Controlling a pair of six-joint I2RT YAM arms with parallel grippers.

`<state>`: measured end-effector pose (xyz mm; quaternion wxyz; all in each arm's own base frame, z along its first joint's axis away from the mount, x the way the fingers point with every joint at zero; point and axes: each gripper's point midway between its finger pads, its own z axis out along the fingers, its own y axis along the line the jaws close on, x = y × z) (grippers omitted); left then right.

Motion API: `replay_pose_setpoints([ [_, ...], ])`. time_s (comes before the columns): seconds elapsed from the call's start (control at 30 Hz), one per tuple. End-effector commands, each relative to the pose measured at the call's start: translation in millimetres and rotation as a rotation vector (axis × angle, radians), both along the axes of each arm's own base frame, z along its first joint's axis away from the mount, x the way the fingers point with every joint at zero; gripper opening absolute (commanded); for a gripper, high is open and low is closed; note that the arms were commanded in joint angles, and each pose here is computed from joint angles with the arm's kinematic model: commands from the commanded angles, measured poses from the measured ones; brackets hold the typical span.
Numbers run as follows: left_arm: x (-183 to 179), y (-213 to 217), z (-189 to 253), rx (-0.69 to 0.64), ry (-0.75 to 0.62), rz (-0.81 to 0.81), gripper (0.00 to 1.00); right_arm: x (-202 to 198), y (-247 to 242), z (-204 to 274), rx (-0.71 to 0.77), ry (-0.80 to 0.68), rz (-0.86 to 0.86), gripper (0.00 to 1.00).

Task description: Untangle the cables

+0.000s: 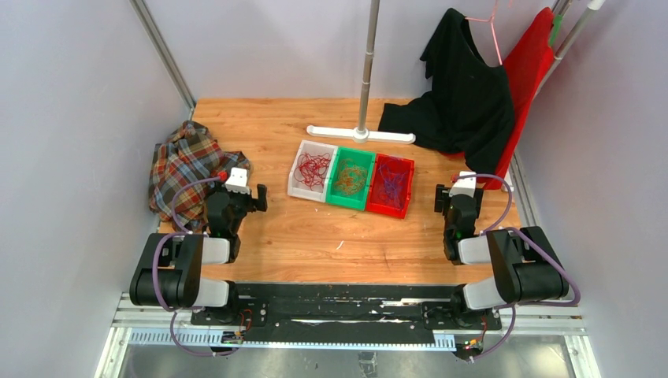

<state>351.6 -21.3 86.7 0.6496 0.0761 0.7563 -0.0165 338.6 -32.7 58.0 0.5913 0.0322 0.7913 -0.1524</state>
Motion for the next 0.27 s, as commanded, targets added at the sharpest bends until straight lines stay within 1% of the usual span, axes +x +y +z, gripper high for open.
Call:
replay_pose_setpoints([
  [0.0, 7.7, 6.5, 18.3, -0.003, -0.068, 0.030, 0.98, 8.4, -4.0, 15.6, -0.004, -0.056, -0.006, 0.74],
  [0.23, 7.3, 6.8, 17.5, -0.003, -0.065, 0.031, 0.98, 8.2, -4.0, 15.8, -0.005, -0.057, -0.006, 0.74],
])
